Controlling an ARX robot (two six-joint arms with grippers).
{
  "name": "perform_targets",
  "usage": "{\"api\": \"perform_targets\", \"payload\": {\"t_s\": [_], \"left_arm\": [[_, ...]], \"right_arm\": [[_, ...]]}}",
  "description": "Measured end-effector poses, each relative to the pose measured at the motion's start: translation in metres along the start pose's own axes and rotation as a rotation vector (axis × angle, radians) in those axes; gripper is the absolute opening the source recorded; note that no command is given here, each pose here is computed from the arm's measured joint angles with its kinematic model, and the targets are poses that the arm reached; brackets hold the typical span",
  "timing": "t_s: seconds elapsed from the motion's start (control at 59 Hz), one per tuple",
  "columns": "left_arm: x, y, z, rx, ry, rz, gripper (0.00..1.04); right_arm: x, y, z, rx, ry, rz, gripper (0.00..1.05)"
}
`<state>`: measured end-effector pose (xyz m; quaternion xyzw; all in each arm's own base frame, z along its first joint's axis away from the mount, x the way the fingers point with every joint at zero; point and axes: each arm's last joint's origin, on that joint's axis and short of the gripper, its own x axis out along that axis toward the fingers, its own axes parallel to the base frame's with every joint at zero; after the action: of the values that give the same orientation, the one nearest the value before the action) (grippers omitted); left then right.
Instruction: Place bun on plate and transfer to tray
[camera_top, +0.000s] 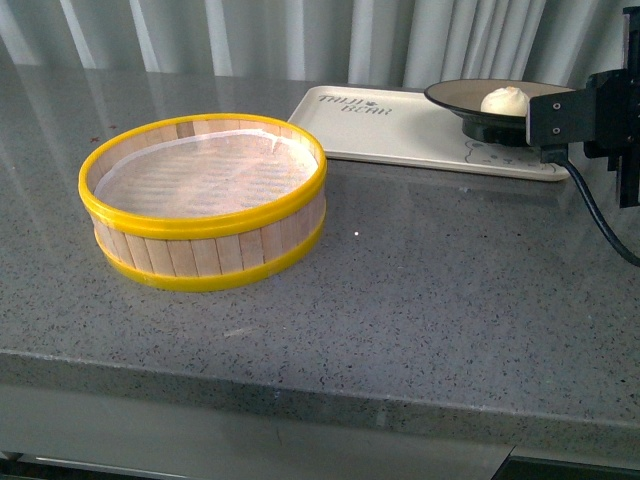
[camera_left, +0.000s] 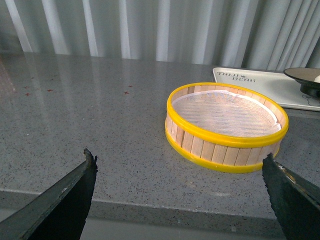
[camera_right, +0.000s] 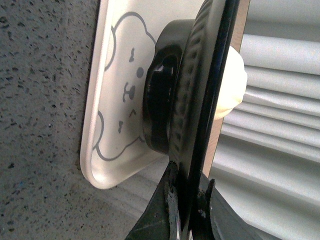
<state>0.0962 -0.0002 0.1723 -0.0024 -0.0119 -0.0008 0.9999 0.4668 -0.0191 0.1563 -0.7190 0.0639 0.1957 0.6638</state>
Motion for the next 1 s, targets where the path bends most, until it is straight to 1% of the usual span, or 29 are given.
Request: {"api": "perform_targets", "payload": {"t_s": [0.169,0.661,0.711,0.965,0.999], "left_arm": [[0.0,0.0,0.0,0.0,0.0,0.0,0.98],[0.0,0.0,0.0,0.0,0.0,0.0,0.98],[0.0,0.0,0.0,0.0,0.0,0.0,0.98],[0.0,0.0,0.0,0.0,0.0,0.0,0.98],[0.0,0.0,0.0,0.0,0.0,0.0,0.98]], "right_arm": [[0.011,0.003,0.007,-0.015,-0.012,0.015,0.03],[0.013,0.001,0.009,-0.031,0.021,0.01,0.04],[0.013,0.003,0.009,-0.028,0.025,0.014,0.1],[0.01,0.013,0.013,-0.017,0.023,0.039,0.51],[0.01,0.012,0.014,-0.016,0.023,0.038,0.54]]}}
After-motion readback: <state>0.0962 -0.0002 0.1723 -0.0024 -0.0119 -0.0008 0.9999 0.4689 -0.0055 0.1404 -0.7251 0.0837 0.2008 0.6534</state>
